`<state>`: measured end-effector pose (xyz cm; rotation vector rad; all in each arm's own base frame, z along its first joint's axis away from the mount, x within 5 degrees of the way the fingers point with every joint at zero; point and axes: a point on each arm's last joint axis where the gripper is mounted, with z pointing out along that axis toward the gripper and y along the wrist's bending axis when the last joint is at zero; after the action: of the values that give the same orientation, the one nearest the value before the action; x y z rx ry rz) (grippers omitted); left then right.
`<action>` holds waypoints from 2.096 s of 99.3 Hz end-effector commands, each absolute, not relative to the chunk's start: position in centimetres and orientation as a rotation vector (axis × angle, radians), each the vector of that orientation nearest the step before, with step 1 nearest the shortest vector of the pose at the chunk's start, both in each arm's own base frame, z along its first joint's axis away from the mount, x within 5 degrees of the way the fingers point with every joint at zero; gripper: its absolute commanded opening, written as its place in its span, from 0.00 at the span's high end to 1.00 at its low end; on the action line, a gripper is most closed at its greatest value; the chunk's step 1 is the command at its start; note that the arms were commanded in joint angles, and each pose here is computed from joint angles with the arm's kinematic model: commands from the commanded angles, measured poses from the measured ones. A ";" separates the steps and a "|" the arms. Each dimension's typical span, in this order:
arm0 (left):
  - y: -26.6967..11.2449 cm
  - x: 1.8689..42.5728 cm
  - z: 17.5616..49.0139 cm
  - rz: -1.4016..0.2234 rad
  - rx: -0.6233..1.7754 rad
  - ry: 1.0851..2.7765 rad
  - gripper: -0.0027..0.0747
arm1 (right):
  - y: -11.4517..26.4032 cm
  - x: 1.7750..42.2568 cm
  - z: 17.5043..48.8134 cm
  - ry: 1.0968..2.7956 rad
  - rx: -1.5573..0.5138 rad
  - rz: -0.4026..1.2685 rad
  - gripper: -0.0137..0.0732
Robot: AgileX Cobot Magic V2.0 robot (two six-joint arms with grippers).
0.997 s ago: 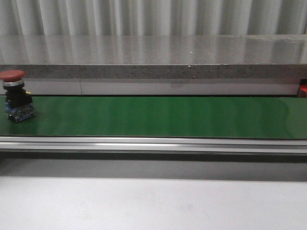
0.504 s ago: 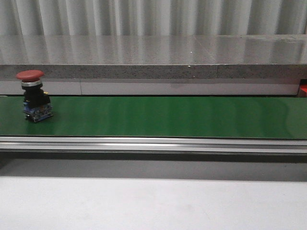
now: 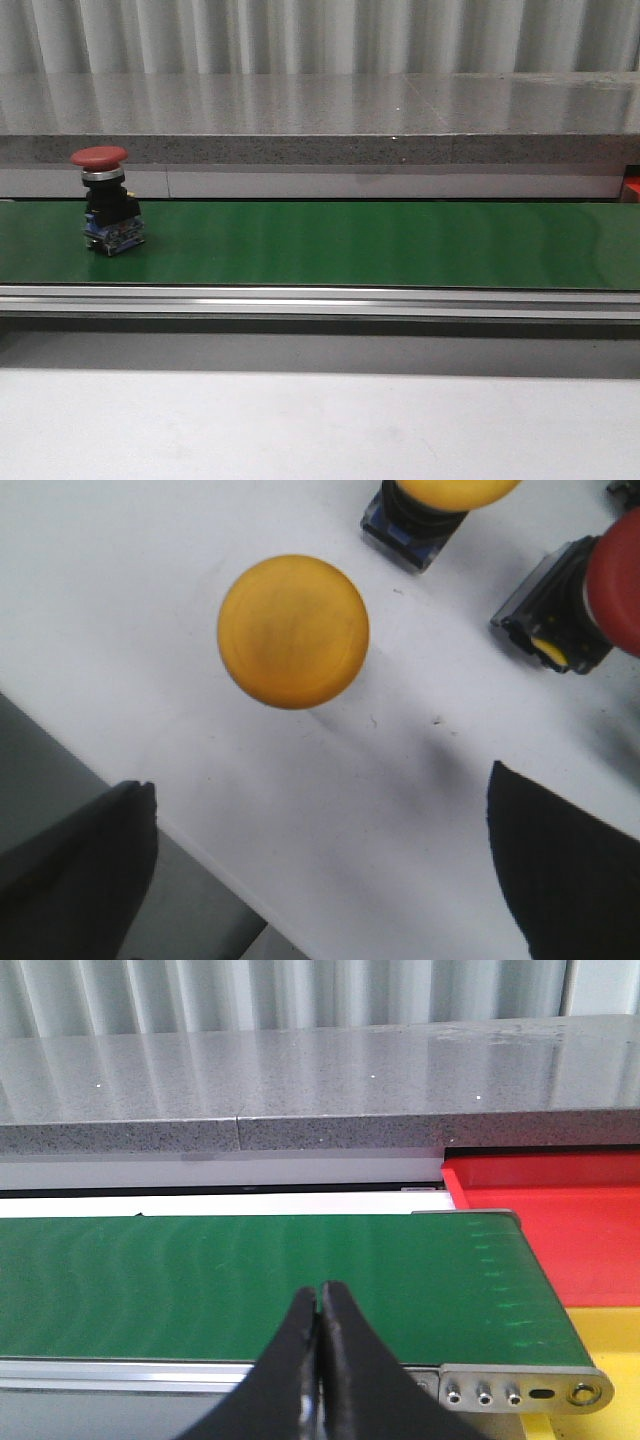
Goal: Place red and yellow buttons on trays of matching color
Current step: 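Move the left gripper over a yellow push-button on the table, then close the left gripper around the yellow push-button's base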
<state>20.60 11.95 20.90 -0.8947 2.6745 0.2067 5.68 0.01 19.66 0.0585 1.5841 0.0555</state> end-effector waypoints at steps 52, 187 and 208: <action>14.3 24.3 20.9 0.283 -0.800 2.636 0.16 | 0.0 5.4 21.1 1.464 0.049 0.041 0.99; 13.0 22.2 29.0 0.301 -0.822 2.453 0.99 | 0.0 5.4 21.1 1.464 0.049 0.041 0.99; 9.4 22.4 32.5 0.181 -0.602 2.396 0.99 | 0.0 5.4 21.1 1.464 0.049 0.041 0.99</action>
<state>21.77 10.89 29.94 -0.7210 2.4803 0.2320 5.68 0.01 19.66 0.0585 1.5841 0.0555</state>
